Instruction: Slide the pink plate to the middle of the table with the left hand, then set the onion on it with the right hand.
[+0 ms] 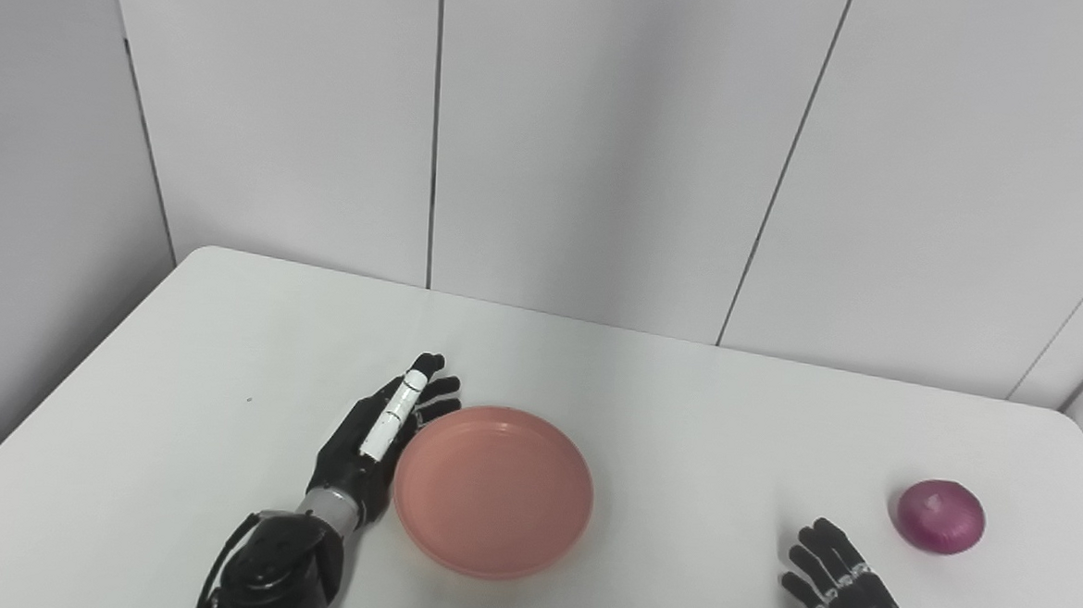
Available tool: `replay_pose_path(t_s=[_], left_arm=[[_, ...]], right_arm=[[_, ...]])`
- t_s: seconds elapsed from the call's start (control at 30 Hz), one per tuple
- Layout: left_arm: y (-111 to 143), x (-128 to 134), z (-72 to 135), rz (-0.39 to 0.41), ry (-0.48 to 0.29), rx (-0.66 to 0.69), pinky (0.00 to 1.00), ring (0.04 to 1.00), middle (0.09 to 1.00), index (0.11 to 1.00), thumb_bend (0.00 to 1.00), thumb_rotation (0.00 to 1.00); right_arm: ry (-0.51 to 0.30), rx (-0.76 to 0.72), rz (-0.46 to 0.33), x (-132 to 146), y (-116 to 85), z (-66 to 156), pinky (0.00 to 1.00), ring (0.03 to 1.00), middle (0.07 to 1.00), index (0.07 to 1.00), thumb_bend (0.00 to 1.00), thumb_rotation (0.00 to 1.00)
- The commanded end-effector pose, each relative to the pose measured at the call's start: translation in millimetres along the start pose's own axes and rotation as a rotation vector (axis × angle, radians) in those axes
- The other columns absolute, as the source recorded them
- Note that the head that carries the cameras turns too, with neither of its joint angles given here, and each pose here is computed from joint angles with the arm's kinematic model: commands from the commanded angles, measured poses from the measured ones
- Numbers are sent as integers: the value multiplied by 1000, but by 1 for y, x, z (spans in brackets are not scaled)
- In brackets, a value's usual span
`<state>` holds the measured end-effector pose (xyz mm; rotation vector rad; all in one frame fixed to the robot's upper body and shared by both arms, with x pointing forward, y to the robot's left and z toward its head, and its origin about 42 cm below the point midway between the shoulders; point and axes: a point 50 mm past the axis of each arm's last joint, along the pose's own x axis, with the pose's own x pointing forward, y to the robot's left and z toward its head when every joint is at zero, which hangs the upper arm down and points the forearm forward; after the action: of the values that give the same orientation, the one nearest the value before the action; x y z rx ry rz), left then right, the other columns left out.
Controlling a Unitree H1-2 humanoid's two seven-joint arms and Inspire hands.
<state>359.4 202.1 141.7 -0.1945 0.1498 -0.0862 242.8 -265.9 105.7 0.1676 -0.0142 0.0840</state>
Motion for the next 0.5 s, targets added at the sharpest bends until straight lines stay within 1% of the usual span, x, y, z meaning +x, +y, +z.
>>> replay_pose_path(t_s=[0.0, 0.13, 0.23, 0.33, 0.47], left_arm=[[-14, 0, -1, -15, -1, 3, 828, 832, 854, 864, 744, 789], [-26, -1, -6, -15, 5, -11, 870, 855, 867, 875, 718, 792], [-35, -2, -10, -12, 12, -32, 865, 856, 866, 872, 719, 780], [-42, -3, -12, -33, 20, -41, 857, 865, 873, 878, 708, 780], [-49, -4, -16, -62, 25, -36, 902, 879, 891, 896, 699, 793]], right_arm=[[115, 43, -8, -10, 7, -23, 840, 886, 868, 859, 935, 640], [116, 46, -7, -9, 8, -23, 843, 889, 870, 862, 934, 641], [118, 55, -3, -8, 10, -23, 847, 890, 871, 860, 935, 633], [113, 62, 2, -7, 11, -23, 847, 889, 872, 862, 932, 627], [113, 63, -3, -5, 15, -22, 838, 881, 867, 857, 936, 623]])
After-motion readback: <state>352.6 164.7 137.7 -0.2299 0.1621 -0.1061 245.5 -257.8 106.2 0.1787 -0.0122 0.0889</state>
